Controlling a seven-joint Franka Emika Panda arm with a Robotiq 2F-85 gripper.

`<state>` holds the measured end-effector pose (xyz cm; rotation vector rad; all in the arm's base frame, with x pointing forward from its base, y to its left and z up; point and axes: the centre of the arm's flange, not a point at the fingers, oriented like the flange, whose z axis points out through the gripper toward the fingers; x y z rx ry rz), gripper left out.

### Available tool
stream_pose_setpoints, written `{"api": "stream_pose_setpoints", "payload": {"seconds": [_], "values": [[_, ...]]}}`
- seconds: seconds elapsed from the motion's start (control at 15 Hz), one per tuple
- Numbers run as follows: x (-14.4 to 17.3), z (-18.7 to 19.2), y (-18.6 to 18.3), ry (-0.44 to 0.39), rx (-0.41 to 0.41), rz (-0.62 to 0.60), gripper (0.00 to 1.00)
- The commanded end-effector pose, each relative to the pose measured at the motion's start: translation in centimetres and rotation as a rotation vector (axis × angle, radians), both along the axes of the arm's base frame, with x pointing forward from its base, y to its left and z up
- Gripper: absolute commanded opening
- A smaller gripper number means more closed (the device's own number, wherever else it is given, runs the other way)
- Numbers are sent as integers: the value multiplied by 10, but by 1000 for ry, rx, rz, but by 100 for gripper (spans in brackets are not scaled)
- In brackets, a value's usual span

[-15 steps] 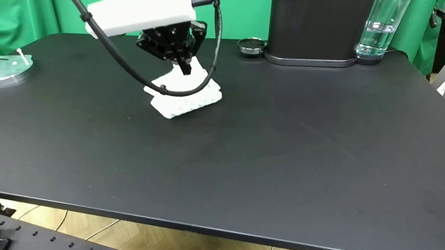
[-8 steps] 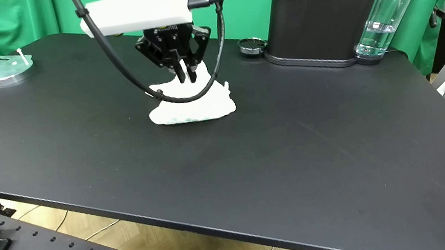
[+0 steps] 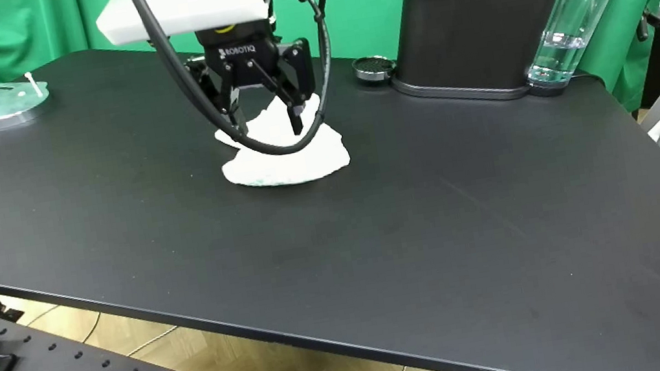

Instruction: Put the towel on the table

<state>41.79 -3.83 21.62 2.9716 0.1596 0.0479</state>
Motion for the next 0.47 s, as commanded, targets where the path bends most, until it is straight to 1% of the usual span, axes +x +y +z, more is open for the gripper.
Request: {"api": "stream_pose_setpoints", "payload": {"seconds": [0.0, 0.27, 0.4], "values": [[-17, 43, 6, 46, -40, -50, 100], [-20, 55, 8, 93, -76, -47, 100], [-21, 62, 11, 130, -74, -25, 100]]}}
